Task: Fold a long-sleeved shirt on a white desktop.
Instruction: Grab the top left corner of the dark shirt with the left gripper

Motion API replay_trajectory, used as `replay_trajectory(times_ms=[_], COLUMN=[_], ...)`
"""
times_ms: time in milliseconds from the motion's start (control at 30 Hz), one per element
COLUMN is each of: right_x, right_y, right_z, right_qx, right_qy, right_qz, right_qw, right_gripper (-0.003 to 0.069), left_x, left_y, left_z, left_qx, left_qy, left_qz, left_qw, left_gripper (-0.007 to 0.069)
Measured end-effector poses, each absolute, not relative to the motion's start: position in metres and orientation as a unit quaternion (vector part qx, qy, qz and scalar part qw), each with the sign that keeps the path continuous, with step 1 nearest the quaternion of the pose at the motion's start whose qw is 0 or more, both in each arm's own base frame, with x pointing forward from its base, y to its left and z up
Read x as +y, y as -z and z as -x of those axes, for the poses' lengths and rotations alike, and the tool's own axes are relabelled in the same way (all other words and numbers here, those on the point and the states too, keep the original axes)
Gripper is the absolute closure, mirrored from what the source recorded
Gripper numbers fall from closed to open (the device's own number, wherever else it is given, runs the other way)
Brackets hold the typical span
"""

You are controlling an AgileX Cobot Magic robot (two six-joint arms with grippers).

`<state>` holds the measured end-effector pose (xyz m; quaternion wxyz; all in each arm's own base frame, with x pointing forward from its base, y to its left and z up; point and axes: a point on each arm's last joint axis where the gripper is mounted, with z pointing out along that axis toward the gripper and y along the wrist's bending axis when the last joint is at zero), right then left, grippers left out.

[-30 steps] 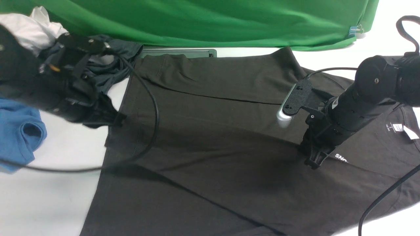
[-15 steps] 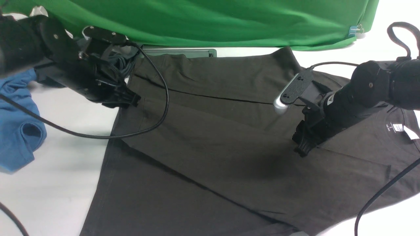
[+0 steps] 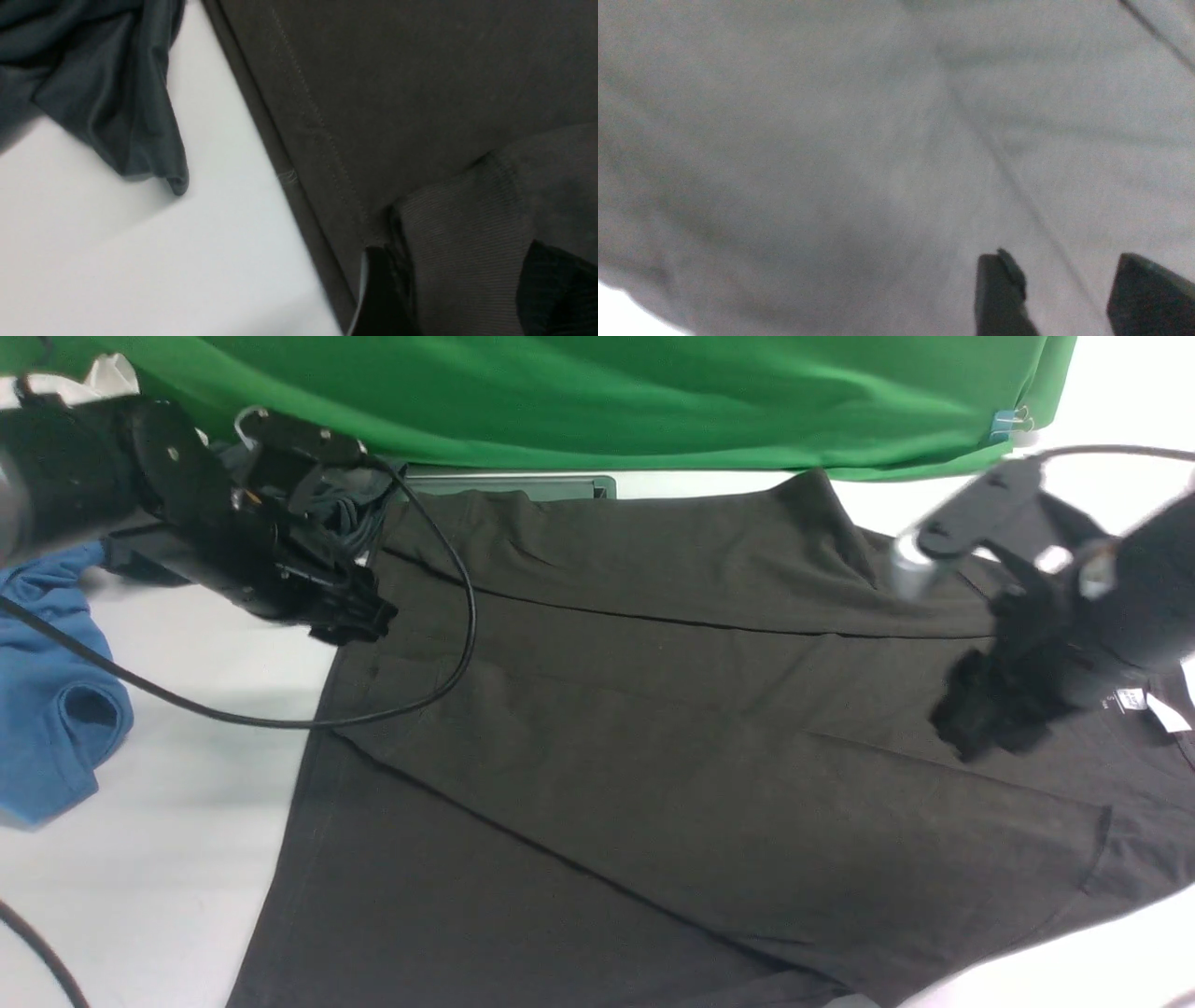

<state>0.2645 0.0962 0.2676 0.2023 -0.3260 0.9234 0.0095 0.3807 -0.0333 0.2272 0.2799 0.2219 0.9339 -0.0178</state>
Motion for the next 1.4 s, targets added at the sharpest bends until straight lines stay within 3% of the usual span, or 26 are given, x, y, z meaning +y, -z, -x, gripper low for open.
replay_trajectory(times_ms=[133,267,467,567,767,900,1100,1400], right_x=[0.096,0.093,0.083,0.082,0.084,0.085,0.085,0.085], right_y=[-0.295,-0.326,-0.361,-0.364,-0.361,-0.361,-0.361,-0.361], right_z=[-0.218,-0.191,-0.168,-0.165,-0.169,-0.171,-0.171,-0.171], right_qx=[0.903,0.873,0.827,0.821,0.821,0.821,0.82,0.819], right_qy=[-0.018,-0.025,-0.027,-0.026,-0.023,-0.023,-0.023,-0.023], right_qz=[0.353,0.368,0.361,0.363,0.368,0.368,0.368,0.367], right_qw=[0.243,0.319,0.43,0.44,0.435,0.437,0.439,0.44], right_gripper=[0.0446,0.0481,0.0482,0.0482,0.0476,0.0472,0.0472,0.0463], left_x=[-0.045,-0.049,-0.05,-0.053,-0.054,-0.054,-0.055,-0.066], left_y=[-0.25,-0.26,-0.236,-0.219,-0.19,-0.169,-0.156,-0.142], left_z=[-0.379,-0.396,-0.441,-0.456,-0.479,-0.483,-0.492,-0.504], left_qx=[0.899,0.873,0.831,0.796,0.74,0.711,0.697,0.661], left_qy=[-0.003,-0.023,-0.074,-0.096,-0.138,-0.149,-0.174,-0.225], left_qz=[-0.308,-0.357,-0.454,-0.518,-0.596,-0.635,-0.635,-0.642], left_qw=[0.312,0.333,0.315,0.297,0.28,0.263,0.282,0.316], left_gripper=[0.0531,0.0603,0.0575,0.0515,0.0292,0.022,0.0232,0.0376])
